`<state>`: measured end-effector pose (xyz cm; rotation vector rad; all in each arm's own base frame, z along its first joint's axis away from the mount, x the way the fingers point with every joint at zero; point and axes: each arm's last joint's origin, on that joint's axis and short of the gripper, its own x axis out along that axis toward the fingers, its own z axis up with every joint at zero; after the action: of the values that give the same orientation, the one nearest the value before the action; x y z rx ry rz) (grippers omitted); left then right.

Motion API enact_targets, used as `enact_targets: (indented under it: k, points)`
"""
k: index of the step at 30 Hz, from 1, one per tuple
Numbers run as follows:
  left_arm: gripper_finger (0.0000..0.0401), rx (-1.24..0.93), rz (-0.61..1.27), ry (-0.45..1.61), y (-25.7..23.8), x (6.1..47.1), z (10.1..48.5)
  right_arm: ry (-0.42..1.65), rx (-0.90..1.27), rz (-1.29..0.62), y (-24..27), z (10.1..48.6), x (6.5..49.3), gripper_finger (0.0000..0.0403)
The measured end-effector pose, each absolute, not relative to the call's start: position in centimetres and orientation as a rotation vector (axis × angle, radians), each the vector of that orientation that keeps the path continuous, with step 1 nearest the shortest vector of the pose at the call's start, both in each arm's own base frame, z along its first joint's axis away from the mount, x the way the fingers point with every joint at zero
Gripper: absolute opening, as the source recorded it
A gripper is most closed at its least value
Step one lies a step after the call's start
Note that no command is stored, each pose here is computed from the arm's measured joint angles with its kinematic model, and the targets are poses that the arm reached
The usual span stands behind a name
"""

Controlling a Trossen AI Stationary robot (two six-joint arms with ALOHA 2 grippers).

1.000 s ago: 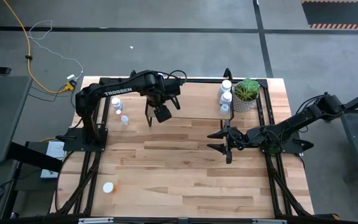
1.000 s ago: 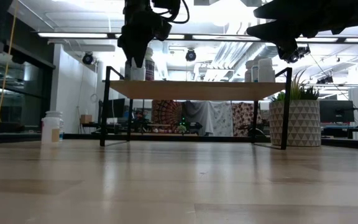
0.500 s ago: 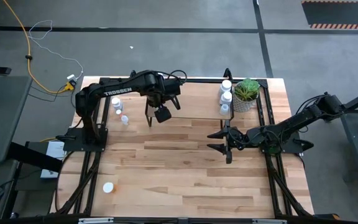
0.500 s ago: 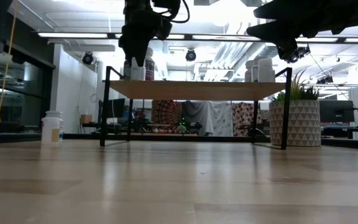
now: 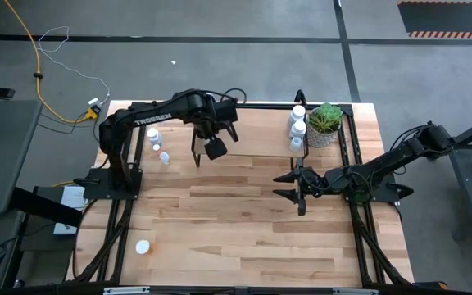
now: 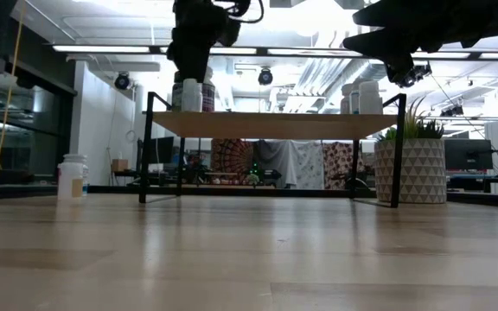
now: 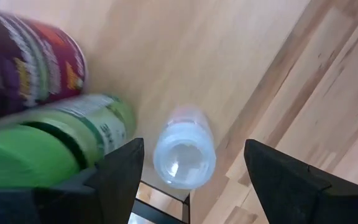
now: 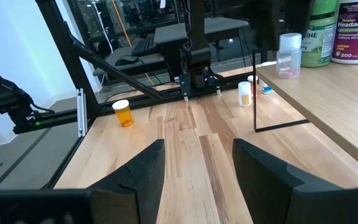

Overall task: Pick and place medicine bottles onto shelf by color
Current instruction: Put the transparent pill bottle on the shelf

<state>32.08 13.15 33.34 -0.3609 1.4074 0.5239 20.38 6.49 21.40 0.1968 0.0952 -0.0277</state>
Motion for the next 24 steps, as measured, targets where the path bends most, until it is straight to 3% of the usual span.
enact_targets:
  k: [14, 24]
  points:
    - [0.0268, -0.289, 0.608, 1.058, 12.5, 32.1, 40.8, 0.100, 0.195, -0.028, 6.5, 21.3, 20.4, 0.0179]
    - [0.0268, -0.101, 0.510, 0.661, 5.1, 30.3, 43.4, 0.117, 0.188, -0.030, 6.5, 21.2, 20.4, 0.0179]
